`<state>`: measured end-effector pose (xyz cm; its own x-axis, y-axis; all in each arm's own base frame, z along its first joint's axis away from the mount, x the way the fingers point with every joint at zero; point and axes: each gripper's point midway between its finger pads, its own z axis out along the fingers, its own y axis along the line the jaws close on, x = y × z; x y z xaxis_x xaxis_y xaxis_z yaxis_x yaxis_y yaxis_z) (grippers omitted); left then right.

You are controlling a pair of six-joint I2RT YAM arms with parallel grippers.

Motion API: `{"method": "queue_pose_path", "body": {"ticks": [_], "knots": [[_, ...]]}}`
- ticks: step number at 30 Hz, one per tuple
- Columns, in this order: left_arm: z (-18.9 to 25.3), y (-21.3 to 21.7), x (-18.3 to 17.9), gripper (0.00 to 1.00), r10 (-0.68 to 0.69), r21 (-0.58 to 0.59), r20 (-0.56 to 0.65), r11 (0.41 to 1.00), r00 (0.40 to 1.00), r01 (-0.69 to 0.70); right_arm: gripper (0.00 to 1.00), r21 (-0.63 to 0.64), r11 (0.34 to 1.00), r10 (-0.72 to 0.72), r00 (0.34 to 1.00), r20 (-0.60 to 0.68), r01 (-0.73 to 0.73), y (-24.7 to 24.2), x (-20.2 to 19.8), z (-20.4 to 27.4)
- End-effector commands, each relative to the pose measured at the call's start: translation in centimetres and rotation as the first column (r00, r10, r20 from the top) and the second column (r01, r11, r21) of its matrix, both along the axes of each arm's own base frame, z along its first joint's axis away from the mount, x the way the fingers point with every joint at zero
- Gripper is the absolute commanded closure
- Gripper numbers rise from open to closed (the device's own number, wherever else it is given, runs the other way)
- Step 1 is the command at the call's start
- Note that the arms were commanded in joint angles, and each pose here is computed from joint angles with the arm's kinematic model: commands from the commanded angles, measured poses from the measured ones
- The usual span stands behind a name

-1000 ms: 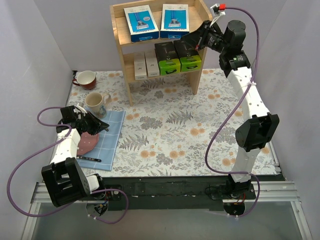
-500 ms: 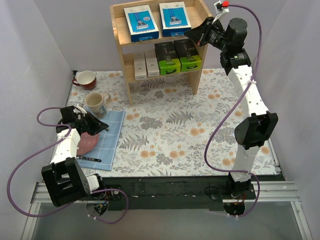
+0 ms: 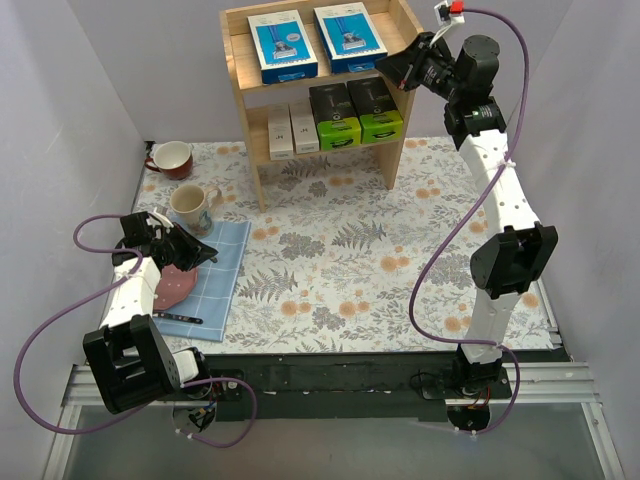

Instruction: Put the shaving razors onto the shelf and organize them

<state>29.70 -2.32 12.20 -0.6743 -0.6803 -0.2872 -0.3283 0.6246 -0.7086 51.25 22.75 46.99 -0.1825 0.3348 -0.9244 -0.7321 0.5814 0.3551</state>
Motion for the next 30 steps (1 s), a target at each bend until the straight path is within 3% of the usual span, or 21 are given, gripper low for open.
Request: {"method": "queue_pose_path", "body": {"ticks": [1, 2, 3, 5, 6, 7, 8, 9, 10, 13, 17, 23, 30], "knots": [[0.4, 0.1, -0.1, 1.0, 0.007, -0.007, 0.02, 1.0, 1.0, -0.006, 0.99, -0.005, 1.0, 0.026, 0.996, 0.087, -0.026, -0.4, -2.6, 3.1], [0.5, 0.1, 0.0, 1.0, 0.006, -0.008, 0.024, 1.0, 1.0, -0.006, 0.97, -0.025, 0.999, 0.039, 0.997, 0.068, -0.038, -0.2, -2.9, 1.8], [0.9, 0.1, 0.2, 0.97, 0.002, -0.009, 0.036, 1.0, 0.999, -0.002, 0.77, -0.035, 0.999, 0.04, 0.997, 0.071, -0.037, -0.6, -4.2, 2.2], [1.7, -0.3, 0.5, 0.82, -0.013, -0.03, 0.063, 0.999, 0.998, 0.015, 0.58, -0.081, 0.997, 0.02, 0.999, 0.026, -0.018, -1.1, -4.4, -0.7], [2.0, -0.4, 0.7, 0.68, -0.019, -0.036, 0.075, 0.999, 0.997, 0.022, 0.37, -0.098, 0.995, 0.007, 1.0, 0.017, -0.005, -1.6, -5.5, -0.9], [2.8, -0.9, 1.0, 0.34, -0.052, -0.062, 0.116, 0.996, 0.992, 0.06, 0.27, -0.118, 0.993, -0.01, 1.0, -0.025, 0.007, -2.0, -5.8, -2.3], [3.2, -1.2, 1.2, 0.23, -0.077, -0.072, 0.141, 0.994, 0.987, 0.088, 0.02, -0.133, 0.991, -0.041, 0.997, -0.062, 0.032, -2.5, -5.9, -3.7], [3.5, -1.4, 1.4, 0.04, -0.088, -0.08, 0.156, 0.992, 0.984, 0.101, 0.01, -0.148, 0.988, -0.065, 0.992, -0.109, 0.048, -3.0, -6.4, -5.4], [4.0, -1.4, 1.8, 0.02, -0.089, -0.085, 0.176, 0.991, 0.98, 0.105, 0.01, -0.171, 0.984, -0.078, 0.981, -0.178, 0.047, -3.3, -7.0, -7.4], [5.1, -1.5, 2.5, 0.02, -0.09, -0.101, 0.208, 0.989, 0.974, 0.113, 0.01, -0.222, 0.973, -0.131, 0.952, -0.277, 0.069, -4.2, -8.7, -10.5], [5.9, -1.3, 3.3, 0.02, -0.08, -0.114, 0.225, 0.988, 0.971, 0.107, 0.01, -0.358, 0.93, -0.248, 0.862, -0.442, 0.084, -6.1, -11.7, -14.3], [6.7, -1.3, 3.9, 0.02, -0.067, -0.138, 0.245, 0.985, 0.967, 0.103, 0.01, -0.423, 0.896, -0.33, 0.839, -0.433, 0.134, -8.2, -14.6, -14.2], [7.5, -1.2, 4.4, 0.02, -0.068, -0.129, 0.265, 0.986, 0.962, 0.105, 0.02, -0.462, 0.878, -0.391, 0.746, -0.539, 0.126, -9.0, -15.5, -15.0]]}}
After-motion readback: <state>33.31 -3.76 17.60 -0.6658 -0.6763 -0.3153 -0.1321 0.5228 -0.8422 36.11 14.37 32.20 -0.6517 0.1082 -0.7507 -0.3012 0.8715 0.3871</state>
